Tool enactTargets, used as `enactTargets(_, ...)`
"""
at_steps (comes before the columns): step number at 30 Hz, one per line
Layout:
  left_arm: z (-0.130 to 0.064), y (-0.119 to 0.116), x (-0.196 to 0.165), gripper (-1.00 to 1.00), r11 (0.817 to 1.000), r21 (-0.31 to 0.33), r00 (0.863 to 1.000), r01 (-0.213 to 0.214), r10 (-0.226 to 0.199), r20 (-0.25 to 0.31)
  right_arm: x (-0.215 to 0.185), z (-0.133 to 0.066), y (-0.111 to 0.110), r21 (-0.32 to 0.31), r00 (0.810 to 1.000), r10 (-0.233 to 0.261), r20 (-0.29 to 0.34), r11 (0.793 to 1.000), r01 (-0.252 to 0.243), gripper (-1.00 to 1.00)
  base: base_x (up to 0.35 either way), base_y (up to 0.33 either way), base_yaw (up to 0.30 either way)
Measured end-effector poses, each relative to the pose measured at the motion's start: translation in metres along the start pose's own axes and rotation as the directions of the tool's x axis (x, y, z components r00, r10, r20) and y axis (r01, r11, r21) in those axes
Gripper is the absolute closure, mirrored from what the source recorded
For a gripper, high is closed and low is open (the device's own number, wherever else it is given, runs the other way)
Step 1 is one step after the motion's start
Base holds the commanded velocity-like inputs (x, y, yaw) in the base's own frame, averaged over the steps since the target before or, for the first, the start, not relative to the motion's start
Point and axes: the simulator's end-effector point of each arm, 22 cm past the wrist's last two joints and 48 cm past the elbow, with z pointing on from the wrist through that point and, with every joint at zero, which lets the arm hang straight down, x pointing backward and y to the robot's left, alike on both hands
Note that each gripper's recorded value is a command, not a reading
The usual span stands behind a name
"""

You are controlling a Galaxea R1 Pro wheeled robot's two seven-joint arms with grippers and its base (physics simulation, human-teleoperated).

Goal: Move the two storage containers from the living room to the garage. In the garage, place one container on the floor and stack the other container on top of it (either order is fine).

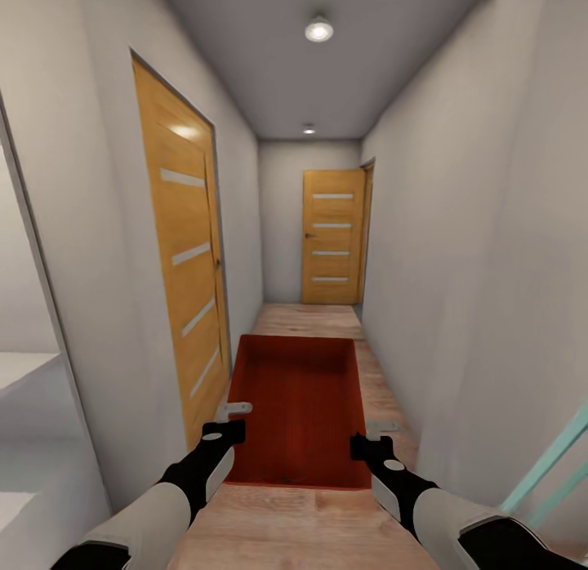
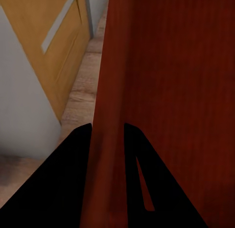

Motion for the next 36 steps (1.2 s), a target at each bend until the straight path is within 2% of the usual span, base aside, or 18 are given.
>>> enactTargets(36, 0.0000, 0.0002, 0.0004, 1.00, 1.000, 0.000, 1.000, 0.002, -0.002, -0.002, 0.0005, 0.0000, 0.0002, 0.000, 1.000, 0.000, -0.002, 1.000, 0.000, 1.00, 0.323, 0.001, 0.000)
